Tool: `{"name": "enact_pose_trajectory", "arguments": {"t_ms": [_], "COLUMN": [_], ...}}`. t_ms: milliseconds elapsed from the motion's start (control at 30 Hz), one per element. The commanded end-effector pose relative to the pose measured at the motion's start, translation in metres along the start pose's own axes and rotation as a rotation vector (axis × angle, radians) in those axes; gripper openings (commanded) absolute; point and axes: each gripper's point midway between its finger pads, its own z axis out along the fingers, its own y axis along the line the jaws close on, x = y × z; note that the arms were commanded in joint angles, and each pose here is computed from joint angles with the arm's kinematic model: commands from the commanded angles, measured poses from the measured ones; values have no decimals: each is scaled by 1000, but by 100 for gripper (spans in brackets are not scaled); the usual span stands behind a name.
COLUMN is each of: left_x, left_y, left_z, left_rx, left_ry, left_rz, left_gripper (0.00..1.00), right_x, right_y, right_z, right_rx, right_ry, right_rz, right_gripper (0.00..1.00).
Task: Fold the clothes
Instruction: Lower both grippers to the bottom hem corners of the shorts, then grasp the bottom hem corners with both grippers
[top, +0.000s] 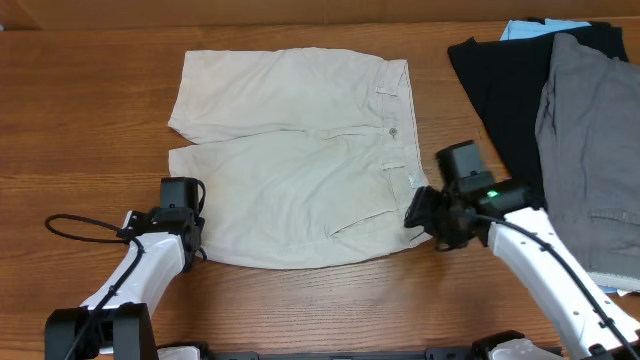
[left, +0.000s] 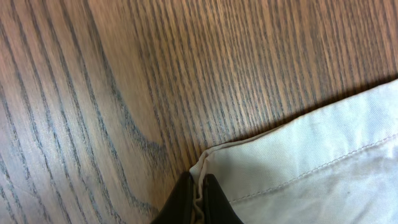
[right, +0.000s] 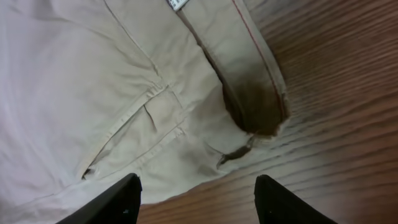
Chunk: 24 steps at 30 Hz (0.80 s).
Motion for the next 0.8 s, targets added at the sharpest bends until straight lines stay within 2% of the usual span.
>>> {"name": "enact_pose_trajectory", "arguments": {"t_ms": [0, 400, 500, 600, 667, 767], "left_x": [51, 52, 54, 56, 58, 59], "left_y": [43, 47, 46, 47, 51, 52], "left_z": [18, 17, 17, 16, 15, 15], "left_rx": [-120, -135, -133, -137, -151, -149], "left_ry": [220, 226, 237, 247, 256, 264], "left_rz": [71, 76, 75, 77, 80, 126], "left_gripper": [4, 4, 4, 4, 4, 4], "right_x": [10, 12, 9, 9, 10, 10], "right_y": [-8, -25, -30, -34, -36, -38], "right_z": [14, 56, 66, 77, 81, 80], "right_rx": [34, 54, 82, 111, 125, 133], "right_ry": [-14, -62, -66, -54, -43, -44], "right_rz": [79, 122, 124, 127, 128, 129], "right_gripper": [62, 66, 48, 44, 36, 10]}}
